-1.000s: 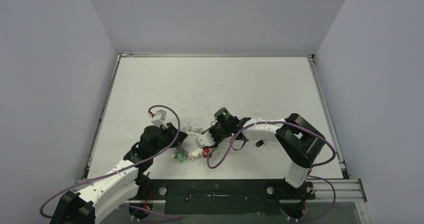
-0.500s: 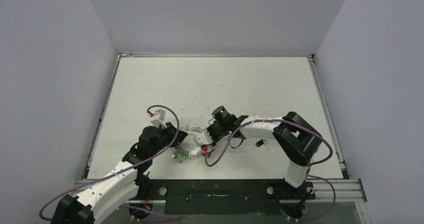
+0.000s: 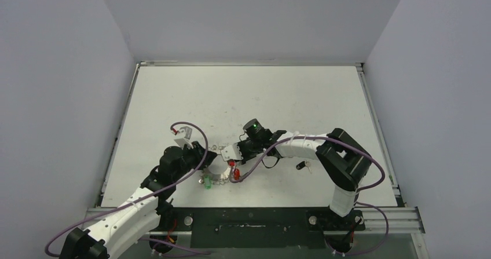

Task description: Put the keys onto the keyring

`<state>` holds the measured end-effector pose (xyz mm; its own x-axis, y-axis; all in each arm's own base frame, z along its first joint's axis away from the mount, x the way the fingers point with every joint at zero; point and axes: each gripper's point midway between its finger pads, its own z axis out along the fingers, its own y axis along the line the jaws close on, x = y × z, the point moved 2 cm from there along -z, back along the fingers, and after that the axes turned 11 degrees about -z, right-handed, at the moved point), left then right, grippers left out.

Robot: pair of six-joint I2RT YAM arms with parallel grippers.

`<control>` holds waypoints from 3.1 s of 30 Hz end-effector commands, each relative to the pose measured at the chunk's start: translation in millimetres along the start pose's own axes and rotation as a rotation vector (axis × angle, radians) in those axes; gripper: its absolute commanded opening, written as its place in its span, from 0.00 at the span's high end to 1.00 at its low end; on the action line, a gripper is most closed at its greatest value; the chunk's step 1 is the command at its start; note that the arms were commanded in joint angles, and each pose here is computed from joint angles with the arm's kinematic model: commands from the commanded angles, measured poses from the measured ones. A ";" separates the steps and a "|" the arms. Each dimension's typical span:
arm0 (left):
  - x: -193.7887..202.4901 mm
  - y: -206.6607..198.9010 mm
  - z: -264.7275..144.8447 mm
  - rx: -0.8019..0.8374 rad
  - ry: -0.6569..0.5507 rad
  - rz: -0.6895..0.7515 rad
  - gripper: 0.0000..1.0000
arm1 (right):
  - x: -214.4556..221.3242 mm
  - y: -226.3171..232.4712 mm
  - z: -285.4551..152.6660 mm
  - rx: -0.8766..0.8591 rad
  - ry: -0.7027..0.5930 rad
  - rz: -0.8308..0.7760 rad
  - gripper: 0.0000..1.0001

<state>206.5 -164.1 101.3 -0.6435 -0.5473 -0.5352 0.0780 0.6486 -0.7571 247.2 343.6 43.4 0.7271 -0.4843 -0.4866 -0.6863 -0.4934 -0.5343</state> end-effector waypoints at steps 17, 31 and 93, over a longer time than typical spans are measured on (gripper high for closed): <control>-23.8 -83.4 -18.9 0.496 -0.125 0.529 0.74 | -81.5 -50.2 -101.8 0.246 -0.380 0.532 1.00; 12.7 -110.6 -16.7 0.713 -0.181 1.052 0.74 | -99.7 -36.1 -113.0 0.188 -0.464 0.546 1.00; -0.2 -112.4 -10.1 0.666 -0.172 1.153 0.69 | -111.7 -28.6 -123.6 0.143 -0.496 0.420 1.00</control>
<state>181.4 -223.8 150.1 0.0241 0.1140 -0.9932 0.8998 0.4304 0.0712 185.4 315.8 164.7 0.2434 -0.3180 -0.9163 -0.9633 -0.1899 -0.1899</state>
